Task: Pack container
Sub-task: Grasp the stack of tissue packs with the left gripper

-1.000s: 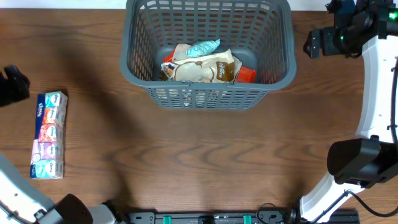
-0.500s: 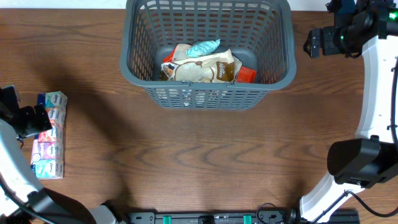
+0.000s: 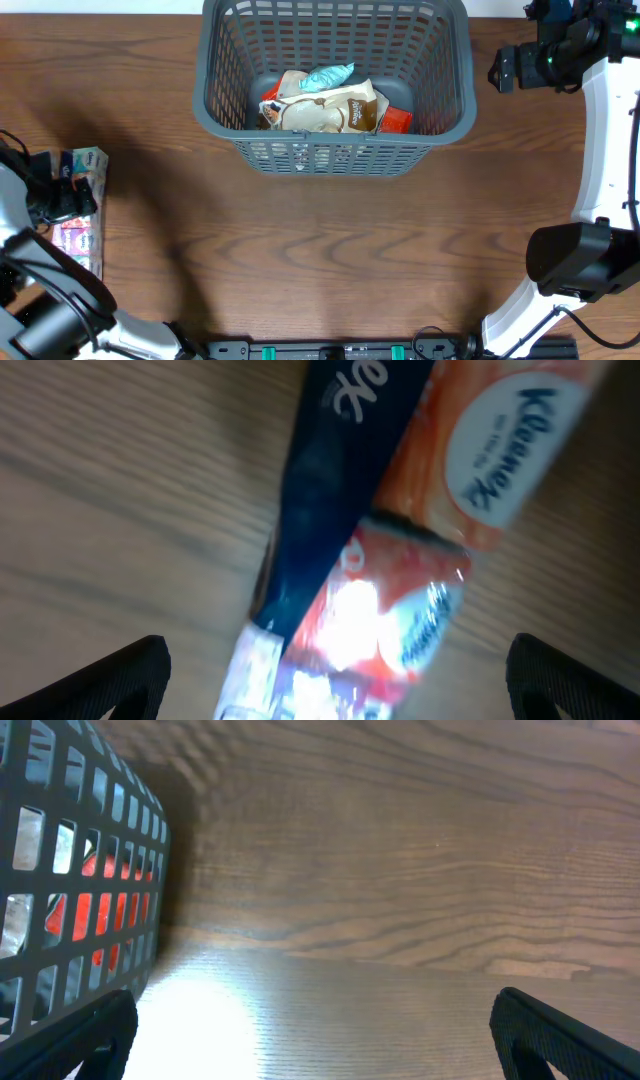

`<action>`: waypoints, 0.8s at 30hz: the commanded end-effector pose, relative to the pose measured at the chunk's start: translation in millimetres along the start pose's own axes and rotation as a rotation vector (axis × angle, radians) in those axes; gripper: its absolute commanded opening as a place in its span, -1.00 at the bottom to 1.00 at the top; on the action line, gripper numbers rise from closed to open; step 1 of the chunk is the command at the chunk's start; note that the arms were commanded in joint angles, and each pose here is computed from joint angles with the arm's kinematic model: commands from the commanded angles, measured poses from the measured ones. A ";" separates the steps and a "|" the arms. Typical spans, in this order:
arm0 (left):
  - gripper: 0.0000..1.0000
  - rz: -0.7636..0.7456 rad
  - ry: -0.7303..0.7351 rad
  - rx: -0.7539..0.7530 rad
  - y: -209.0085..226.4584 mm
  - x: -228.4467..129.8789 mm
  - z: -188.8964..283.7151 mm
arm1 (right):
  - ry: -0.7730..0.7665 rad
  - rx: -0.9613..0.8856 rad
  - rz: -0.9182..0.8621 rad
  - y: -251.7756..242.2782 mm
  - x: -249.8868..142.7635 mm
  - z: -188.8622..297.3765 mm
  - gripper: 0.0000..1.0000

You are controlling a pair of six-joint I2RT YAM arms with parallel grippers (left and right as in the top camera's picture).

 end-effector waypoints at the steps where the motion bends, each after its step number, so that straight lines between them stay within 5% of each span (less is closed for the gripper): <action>1: 0.97 -0.022 0.031 -0.004 -2.1 3.1 -15.5 | 0.007 -0.001 -0.003 -4.8 -1.4 -3.0 0.98; 17: 0.93 -0.049 0.189 -0.045 -15.3 3.7 -81.4 | 0.009 -0.001 -0.003 -4.9 -1.7 -3.0 0.98; 20: 0.47 -0.042 0.183 -0.042 -16.9 5.0 -81.4 | 0.010 0.000 -0.003 -4.8 -1.9 -3.0 0.99; 22: -0.22 -0.042 0.183 -0.042 -16.9 5.0 -81.4 | 0.010 0.000 -0.003 -4.8 -1.9 -3.0 0.98; 24: -0.61 -0.041 0.183 -0.042 -16.9 4.9 -81.4 | 0.011 0.000 -0.004 -4.8 -2.0 -3.0 0.98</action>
Point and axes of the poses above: each gripper's point midway between its finger pads, its own z axis back along the fingers, its own y axis along the line the jaws close on, x = y × z, the point moved 10 cm from there along z, back along the fingers, and after that the axes turned 6 degrees about z, right-handed, at the moved point
